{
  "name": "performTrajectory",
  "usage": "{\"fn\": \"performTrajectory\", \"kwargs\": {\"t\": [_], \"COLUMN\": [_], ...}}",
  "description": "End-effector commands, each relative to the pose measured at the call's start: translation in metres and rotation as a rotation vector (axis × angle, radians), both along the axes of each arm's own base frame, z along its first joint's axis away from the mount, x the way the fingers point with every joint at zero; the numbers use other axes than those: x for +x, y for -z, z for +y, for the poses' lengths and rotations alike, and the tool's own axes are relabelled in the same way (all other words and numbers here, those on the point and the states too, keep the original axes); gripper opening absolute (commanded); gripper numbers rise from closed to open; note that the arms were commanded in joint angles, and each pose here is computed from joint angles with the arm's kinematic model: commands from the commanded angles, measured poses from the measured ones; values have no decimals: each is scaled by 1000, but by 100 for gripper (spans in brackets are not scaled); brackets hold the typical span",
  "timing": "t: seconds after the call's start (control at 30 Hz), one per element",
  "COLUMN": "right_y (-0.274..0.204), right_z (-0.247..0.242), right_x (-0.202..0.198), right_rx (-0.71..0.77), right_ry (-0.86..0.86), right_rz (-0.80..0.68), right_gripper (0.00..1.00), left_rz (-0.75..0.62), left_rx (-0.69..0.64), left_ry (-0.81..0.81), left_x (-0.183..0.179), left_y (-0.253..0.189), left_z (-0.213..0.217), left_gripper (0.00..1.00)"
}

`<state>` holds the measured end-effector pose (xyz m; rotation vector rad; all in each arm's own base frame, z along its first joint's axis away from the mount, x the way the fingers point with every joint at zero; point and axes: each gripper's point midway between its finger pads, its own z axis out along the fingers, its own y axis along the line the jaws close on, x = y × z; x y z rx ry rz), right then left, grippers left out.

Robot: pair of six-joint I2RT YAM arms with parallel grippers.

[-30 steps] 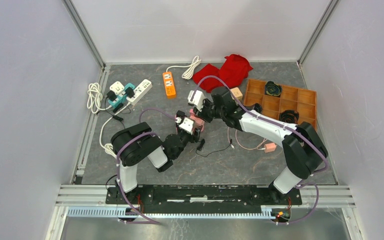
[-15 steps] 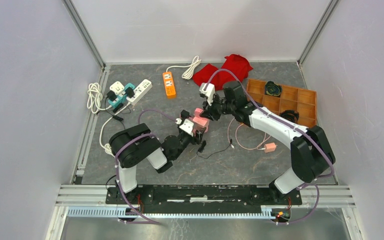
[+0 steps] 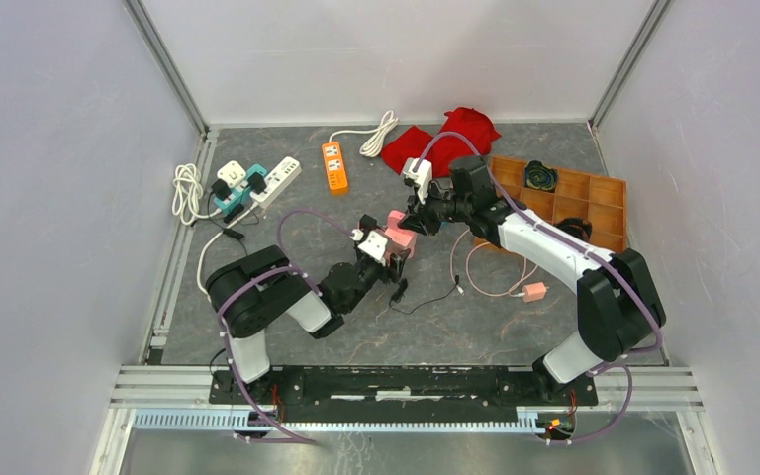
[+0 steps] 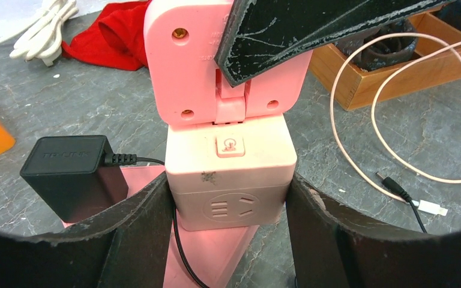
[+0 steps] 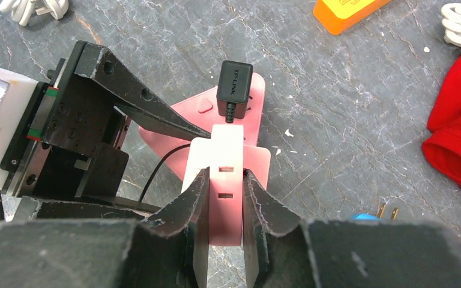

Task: Pull the plug off the socket
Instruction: Remove the plug from the socket.

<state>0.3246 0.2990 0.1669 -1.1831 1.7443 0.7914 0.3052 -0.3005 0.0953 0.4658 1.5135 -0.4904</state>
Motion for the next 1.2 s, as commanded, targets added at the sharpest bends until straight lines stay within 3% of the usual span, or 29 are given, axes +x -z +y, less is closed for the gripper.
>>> {"fn": "performTrajectory", "kwargs": {"t": [0.0, 0.2, 0.53, 0.83, 1.17], "right_y": [-45, -50, -19, -67, -32], "right_z": [25, 17, 17, 6, 8], "right_x": [-11, -6, -4, -9, -13], "right_rx": [127, 104, 65, 139, 79], "right_ry": [-127, -85, -71, -82, -105], "right_rz": [-88, -134, -70, -155, -69], "right_gripper": [0, 0, 0, 0, 0], "left_rz": [107, 133, 173, 211, 255], "left_rx": [53, 75, 117, 136, 145], "left_ry": [-62, -60, -55, -39, -20], "left_x": [7, 9, 8, 8, 12], "left_y": [24, 30, 38, 46, 48], "left_z": [10, 8, 7, 7, 3], "left_gripper": [2, 2, 2, 2, 2]}}
